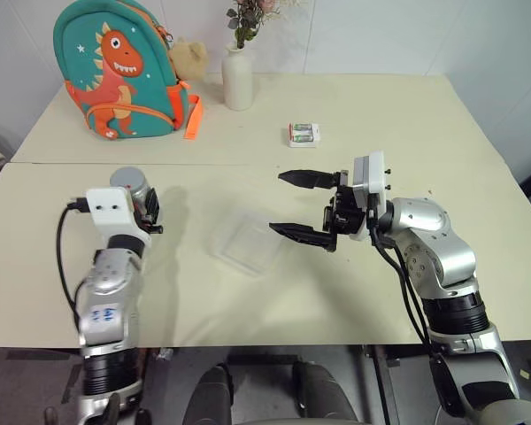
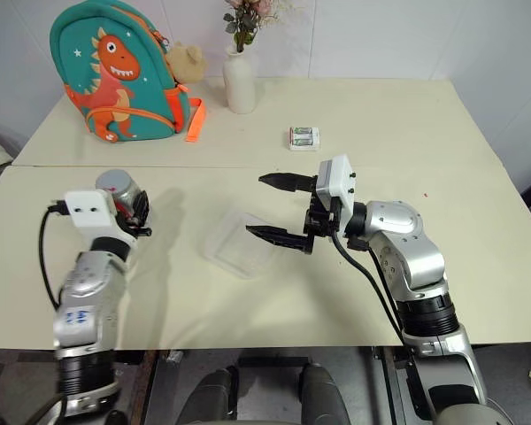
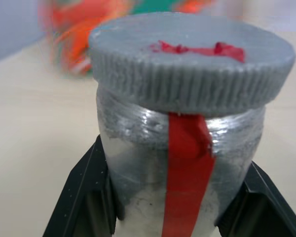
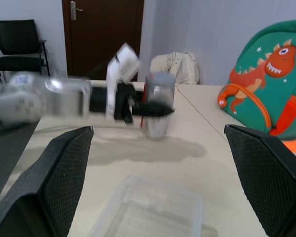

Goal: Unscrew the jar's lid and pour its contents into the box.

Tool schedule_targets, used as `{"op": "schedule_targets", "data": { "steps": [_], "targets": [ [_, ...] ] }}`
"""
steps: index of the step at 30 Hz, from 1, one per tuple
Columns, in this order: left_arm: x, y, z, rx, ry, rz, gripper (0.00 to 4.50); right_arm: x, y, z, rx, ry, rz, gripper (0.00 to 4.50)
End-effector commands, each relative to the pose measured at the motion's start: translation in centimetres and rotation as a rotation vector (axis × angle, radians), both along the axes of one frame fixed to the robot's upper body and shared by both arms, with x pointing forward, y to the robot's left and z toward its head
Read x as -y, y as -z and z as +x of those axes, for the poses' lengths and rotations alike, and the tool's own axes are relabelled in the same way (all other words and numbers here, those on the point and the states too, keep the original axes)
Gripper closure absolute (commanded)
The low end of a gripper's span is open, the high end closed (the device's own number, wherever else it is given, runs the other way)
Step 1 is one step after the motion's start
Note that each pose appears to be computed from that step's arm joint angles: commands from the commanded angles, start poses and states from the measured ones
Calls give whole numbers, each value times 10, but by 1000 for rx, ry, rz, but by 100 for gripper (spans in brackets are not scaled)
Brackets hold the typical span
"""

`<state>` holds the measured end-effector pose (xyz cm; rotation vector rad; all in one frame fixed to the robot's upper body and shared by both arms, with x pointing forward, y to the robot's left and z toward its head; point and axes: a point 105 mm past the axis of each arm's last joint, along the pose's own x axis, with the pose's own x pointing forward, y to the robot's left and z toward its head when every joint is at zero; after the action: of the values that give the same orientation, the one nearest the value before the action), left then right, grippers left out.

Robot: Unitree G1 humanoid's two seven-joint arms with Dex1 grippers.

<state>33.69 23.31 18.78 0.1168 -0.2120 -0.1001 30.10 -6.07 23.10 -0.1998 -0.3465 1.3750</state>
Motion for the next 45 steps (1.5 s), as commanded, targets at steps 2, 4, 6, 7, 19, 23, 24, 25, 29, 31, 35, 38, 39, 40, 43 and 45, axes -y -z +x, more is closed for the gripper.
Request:
{"op": "schedule_targets", "data": {
  "steps": [2, 4, 6, 7, 19, 23, 24, 25, 29, 31, 35, 38, 39, 40, 43, 45],
  "targets": [
    [25, -24, -25, 33, 392, 80, 253, 1, -13, -7, 22, 3, 14, 0],
    [38, -24, -31, -10, 546, 102, 253, -4, -17, -8, -5, 8, 14, 0],
    [57, -20, -38, -60, 709, 126, 253, -13, -20, -9, -27, 9, 7, 0],
    [65, -18, -40, -79, 767, 135, 253, -19, -23, -11, -36, 2, 8, 0],
    [114, -17, -36, -94, 1003, 156, 253, -62, -25, -17, -114, -44, -45, 0],
    [120, -16, -38, -103, 1034, 150, 253, -66, -24, -13, -116, -37, -52, 0],
    [121, -15, -39, -107, 1040, 149, 253, -67, -23, -12, -116, -36, -53, 0],
    [122, -14, -40, -109, 1045, 149, 253, -68, -23, -11, -114, -35, -55, 0],
    [123, -11, -42, -117, 1054, 149, 253, -71, -22, -8, -108, -37, -64, 0],
    [124, -11, -42, -114, 1053, 148, 253, -72, -22, -7, -106, -38, -65, 0],
    [126, -10, -43, -117, 1057, 153, 253, -74, -24, -6, -110, -42, -56, 0],
    [126, -9, -43, -118, 1058, 154, 253, -75, -25, -6, -113, -51, -49, 19],
    [126, -9, -44, -119, 1058, 154, 253, -76, -25, -7, -113, -54, -46, 41],
    [126, -9, -44, -120, 1058, 156, 253, -76, -25, -7, -116, -57, -45, 64],
    [126, -8, -44, -122, 1057, 156, 253, -77, -24, -8, -121, -62, -44, 167],
    [125, -7, -45, -126, 1062, 159, 253, -77, -25, -8, -119, -67, -44, 195]
  ]
}}
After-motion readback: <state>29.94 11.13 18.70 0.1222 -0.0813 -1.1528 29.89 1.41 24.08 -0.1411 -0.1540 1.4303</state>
